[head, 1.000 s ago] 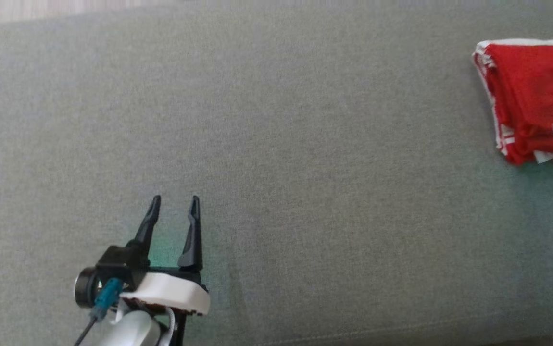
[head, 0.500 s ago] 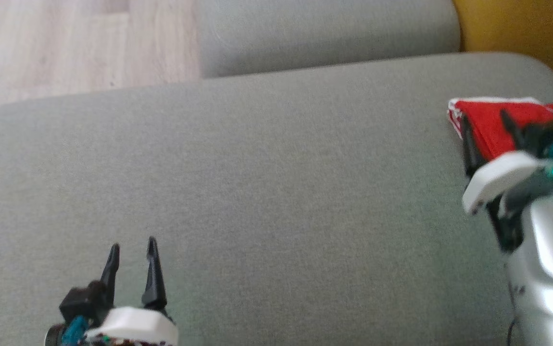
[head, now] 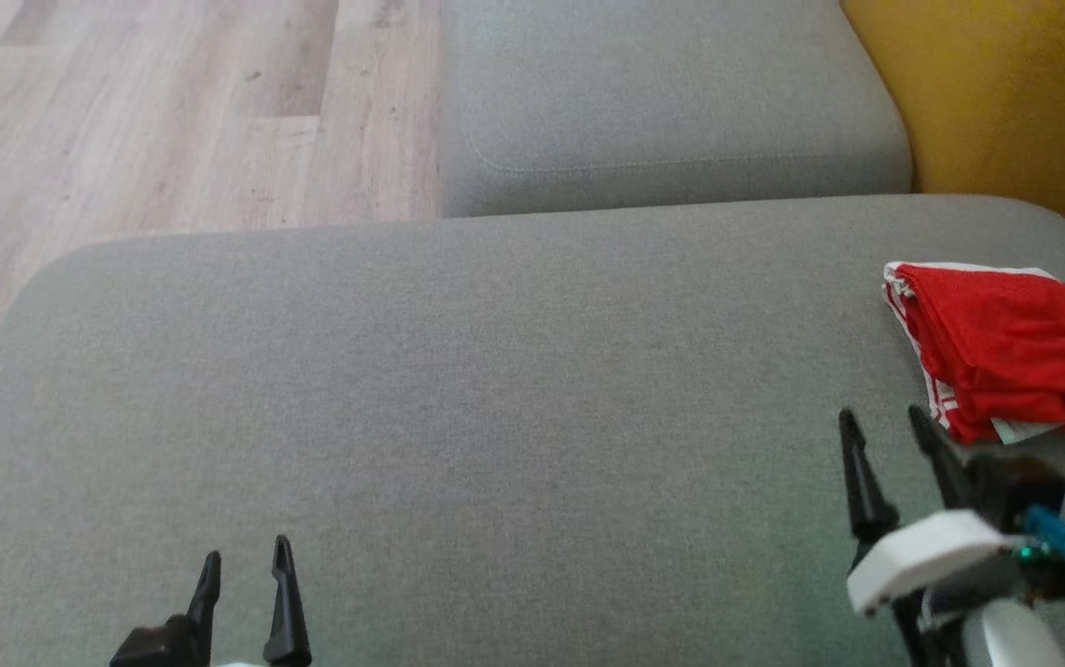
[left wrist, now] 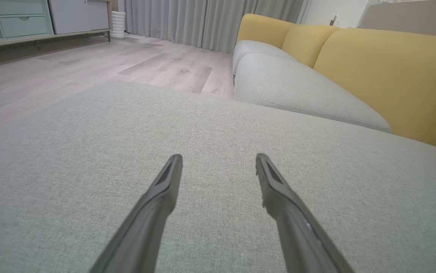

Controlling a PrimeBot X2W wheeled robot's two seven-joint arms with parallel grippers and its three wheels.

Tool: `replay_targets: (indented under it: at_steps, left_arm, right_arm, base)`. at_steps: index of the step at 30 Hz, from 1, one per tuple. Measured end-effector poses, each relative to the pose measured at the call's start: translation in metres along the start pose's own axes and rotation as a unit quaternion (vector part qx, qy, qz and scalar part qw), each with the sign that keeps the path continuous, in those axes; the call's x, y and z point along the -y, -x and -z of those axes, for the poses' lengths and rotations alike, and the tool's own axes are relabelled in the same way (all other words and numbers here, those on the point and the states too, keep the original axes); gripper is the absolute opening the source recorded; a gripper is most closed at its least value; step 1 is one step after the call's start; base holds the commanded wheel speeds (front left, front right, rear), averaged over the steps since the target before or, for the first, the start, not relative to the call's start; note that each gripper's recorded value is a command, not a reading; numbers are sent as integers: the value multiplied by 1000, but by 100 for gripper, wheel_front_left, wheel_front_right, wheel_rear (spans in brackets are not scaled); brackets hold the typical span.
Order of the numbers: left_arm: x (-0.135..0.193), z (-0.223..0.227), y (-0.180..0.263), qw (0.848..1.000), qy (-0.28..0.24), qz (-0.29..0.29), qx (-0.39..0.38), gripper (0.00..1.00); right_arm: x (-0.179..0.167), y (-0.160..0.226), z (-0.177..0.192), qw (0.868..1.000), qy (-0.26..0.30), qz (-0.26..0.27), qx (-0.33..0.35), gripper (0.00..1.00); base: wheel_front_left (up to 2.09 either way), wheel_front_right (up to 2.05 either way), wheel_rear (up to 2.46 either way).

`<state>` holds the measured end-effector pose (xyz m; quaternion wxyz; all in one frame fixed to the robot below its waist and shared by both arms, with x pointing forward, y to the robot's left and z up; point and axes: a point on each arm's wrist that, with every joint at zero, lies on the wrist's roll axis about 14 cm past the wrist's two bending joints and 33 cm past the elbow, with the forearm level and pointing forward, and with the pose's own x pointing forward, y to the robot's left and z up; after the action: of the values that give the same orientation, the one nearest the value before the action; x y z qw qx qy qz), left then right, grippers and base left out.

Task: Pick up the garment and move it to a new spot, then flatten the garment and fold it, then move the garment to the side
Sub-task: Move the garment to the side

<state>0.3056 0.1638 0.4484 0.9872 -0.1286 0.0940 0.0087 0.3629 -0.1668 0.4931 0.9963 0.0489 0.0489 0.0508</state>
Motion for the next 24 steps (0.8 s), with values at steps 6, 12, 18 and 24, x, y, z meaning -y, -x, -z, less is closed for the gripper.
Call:
replay_targets:
  at_steps: [6, 12, 18, 24]
  left_arm:
    - [2, -3, 5, 1000, 5, 8, 8, 100]
    - [7, -1, 8, 1000, 8, 19, 7, 100]
    - [10, 3, 10, 1000, 8, 24, 1, 100]
    - [8, 7, 11, 1000, 6, 22, -3, 100]
  right_arm:
    - [-9, 23, 6, 1000, -3, -10, 11, 100]
    - [-9, 34, 11, 1000, -4, -9, 11, 100]
    - [-11, 37, 22, 1000, -9, -12, -4, 100]
    - [-15, 36, 29, 1000, -10, -17, -13, 100]
  base:
    - [0, 0, 0]
    - [0, 0, 0]
    - [0, 0, 0]
    - [0, 0, 0]
